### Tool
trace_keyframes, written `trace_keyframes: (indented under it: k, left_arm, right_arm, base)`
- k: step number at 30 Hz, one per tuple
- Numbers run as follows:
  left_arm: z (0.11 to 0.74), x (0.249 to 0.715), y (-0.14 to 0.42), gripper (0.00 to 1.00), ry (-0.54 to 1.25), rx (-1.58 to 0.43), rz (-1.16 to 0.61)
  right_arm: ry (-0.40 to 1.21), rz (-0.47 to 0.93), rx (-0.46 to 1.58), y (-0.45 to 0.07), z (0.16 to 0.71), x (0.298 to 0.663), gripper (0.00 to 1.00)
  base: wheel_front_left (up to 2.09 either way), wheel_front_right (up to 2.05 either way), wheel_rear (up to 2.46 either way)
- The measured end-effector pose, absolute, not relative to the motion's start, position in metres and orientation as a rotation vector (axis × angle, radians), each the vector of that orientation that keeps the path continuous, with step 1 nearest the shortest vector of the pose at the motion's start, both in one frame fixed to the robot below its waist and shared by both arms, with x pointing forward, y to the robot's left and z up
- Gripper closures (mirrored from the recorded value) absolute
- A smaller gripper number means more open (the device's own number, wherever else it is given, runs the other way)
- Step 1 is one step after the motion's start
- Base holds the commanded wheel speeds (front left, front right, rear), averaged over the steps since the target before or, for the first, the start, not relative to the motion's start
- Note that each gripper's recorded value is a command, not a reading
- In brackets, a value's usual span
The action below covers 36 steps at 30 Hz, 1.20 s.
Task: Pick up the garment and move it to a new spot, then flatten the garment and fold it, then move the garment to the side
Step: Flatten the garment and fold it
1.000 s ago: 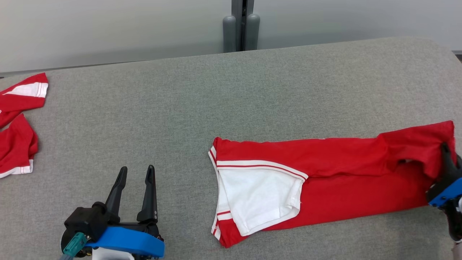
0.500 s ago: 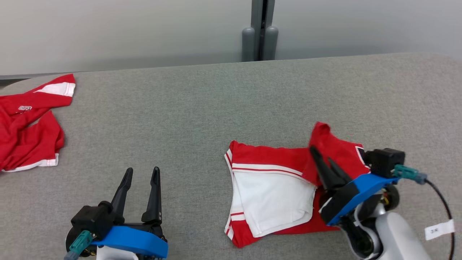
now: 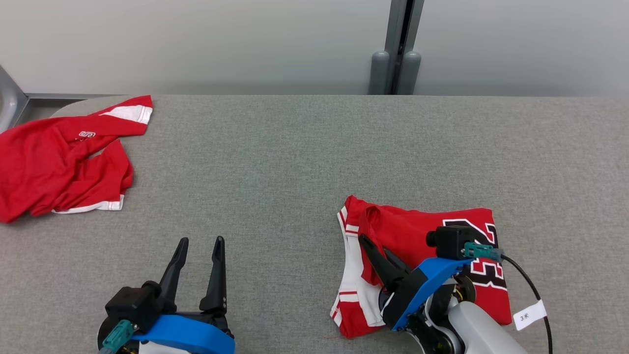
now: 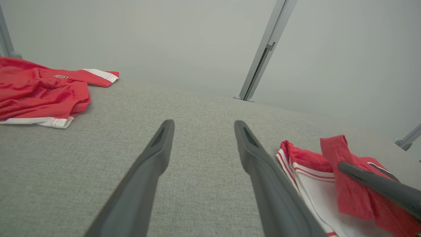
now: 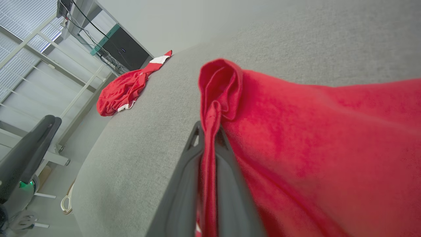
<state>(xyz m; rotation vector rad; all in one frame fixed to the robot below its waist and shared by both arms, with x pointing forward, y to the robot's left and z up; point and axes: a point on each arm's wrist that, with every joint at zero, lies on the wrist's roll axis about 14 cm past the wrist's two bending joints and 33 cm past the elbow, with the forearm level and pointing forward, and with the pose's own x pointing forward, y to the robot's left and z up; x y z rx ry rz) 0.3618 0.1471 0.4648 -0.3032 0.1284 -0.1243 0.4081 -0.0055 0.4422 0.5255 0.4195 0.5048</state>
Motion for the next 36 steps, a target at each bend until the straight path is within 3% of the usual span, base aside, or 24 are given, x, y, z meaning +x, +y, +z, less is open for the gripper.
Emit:
trace_keyframes:
  k: [3,4,5,6,7,17,26,36]
  left_arm:
    - [0.464,0.360,0.148,0.00,0.131,-0.306,-0.118]
    - [0.464,0.359,0.148,0.00,0.131,-0.306,-0.117]
    - [0.464,0.359,0.148,0.00,0.131,-0.307,-0.116]
    - [0.464,0.359,0.148,0.00,0.132,-0.308,-0.117]
    - [0.463,0.359,0.148,0.00,0.132,-0.310,-0.115]
    - [0.461,0.360,0.144,0.00,0.140,-0.316,-0.124]
    - [0.473,0.372,0.129,0.00,0.097,-0.310,-0.178]
    - [0.489,0.380,0.118,0.00,0.034,-0.321,-0.178]
  right_arm:
    - [0.440,0.513,0.534,0.002,0.436,0.408,1.00]
    - [0.445,0.514,0.531,0.003,0.434,0.408,0.87]
    - [0.452,0.517,0.529,0.005,0.432,0.408,0.61]
    - [0.461,0.518,0.532,0.006,0.430,0.408,0.19]
    - [0.462,0.525,0.528,0.009,0.430,0.408,0.00]
    - [0.336,0.554,0.526,0.020,0.456,0.427,0.00]
    - [0.034,0.412,0.258,-0.058,0.513,0.481,0.00]
    - [-0.051,0.222,0.094,-0.128,0.508,0.439,0.00]
  base:
    - [0.00,0.00,0.00]
    - [0.00,0.00,0.00]
    - [0.00,0.00,0.00]
    - [0.00,0.00,0.00]
    - [0.00,0.00,0.00]
    - [0.00,0.00,0.00]
    - [0.00,0.00,0.00]
    - [0.00,0.00,0.00]
